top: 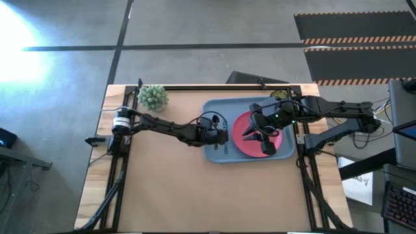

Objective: Pick and place plate/cup/fork/spoon on tray
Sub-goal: Put the black spoon on the left of the iridescent fork

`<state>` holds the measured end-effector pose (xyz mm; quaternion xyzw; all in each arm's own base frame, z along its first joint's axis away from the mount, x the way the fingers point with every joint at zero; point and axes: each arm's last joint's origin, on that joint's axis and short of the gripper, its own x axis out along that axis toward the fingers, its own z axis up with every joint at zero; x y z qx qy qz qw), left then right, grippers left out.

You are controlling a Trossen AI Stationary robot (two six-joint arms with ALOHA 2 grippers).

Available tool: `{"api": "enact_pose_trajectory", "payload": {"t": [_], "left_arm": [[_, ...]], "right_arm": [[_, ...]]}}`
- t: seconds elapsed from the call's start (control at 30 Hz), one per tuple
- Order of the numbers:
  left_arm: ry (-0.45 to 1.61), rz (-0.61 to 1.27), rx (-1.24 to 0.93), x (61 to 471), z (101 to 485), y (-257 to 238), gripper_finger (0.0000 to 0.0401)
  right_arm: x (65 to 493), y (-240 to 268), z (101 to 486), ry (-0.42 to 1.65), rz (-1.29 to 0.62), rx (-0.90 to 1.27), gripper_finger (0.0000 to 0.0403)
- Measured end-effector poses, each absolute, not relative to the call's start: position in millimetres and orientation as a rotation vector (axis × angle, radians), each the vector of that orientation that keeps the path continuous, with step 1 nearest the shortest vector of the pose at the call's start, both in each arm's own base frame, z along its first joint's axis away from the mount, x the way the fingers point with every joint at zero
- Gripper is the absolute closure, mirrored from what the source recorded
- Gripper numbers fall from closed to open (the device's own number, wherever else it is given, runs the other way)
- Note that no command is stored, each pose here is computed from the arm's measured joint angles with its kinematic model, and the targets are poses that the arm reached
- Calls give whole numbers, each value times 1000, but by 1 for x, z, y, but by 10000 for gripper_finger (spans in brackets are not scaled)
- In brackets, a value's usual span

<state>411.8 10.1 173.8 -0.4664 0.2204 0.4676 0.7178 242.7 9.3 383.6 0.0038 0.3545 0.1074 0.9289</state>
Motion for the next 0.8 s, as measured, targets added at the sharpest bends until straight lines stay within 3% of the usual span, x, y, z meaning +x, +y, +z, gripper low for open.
{"api": "enact_pose_trajectory", "payload": {"t": [0.8], "left_arm": [[578,1008,-1024,428,150,9,396]], "right_arm": [[243,9,384,723,215,22,335]]}}
